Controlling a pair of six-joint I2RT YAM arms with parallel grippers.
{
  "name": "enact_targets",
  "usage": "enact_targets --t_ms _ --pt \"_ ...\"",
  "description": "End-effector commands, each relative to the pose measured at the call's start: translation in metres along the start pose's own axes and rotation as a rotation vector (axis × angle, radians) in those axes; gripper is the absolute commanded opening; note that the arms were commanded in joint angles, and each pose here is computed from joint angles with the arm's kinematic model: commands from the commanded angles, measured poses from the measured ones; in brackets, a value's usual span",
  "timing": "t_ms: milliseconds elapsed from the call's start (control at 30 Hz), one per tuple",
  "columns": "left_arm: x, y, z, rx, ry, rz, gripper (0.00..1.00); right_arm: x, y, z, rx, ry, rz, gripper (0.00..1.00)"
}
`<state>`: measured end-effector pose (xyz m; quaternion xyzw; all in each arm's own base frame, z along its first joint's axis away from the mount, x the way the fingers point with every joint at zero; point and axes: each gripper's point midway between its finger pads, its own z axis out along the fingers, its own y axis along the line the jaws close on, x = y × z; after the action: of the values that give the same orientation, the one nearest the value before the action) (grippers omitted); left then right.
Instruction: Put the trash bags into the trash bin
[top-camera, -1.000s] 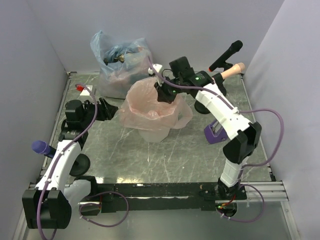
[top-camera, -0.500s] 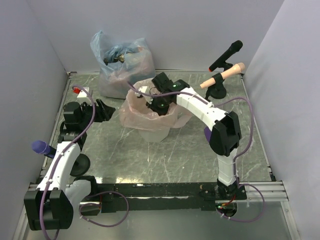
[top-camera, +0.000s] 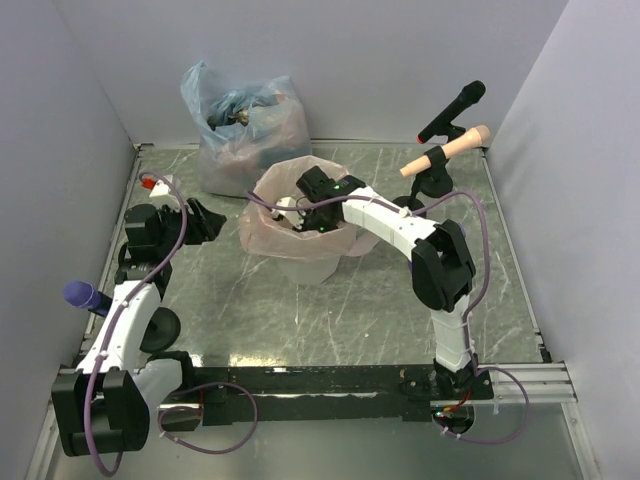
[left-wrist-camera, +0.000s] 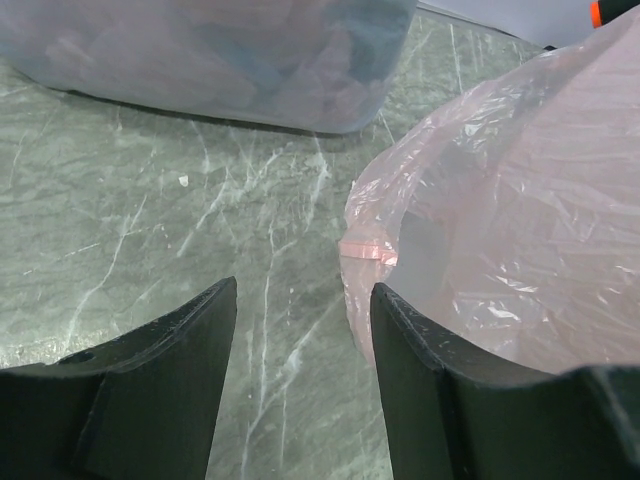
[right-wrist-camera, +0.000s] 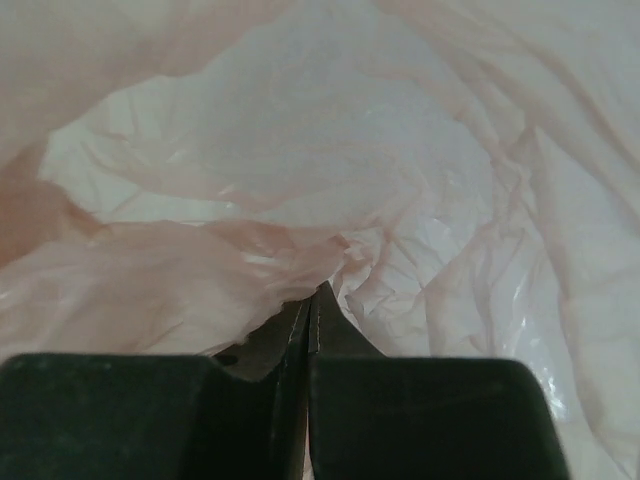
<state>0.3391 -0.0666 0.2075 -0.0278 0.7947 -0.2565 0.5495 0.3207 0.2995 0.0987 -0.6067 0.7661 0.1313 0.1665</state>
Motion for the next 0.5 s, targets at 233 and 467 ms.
enact_targets --t_ms 233,467 --pt "-0.010 -0.005 0.003 0.034 -0.021 -0.001 0.60 -0.039 -0.003 -0.043 0.053 -0.137 -0.026 0.00" --pt "-0.022 -0.007 0.004 0.034 -0.035 0.043 0.61 -0.082 -0.002 -0.133 0.146 -0.319 0.057 0.00"
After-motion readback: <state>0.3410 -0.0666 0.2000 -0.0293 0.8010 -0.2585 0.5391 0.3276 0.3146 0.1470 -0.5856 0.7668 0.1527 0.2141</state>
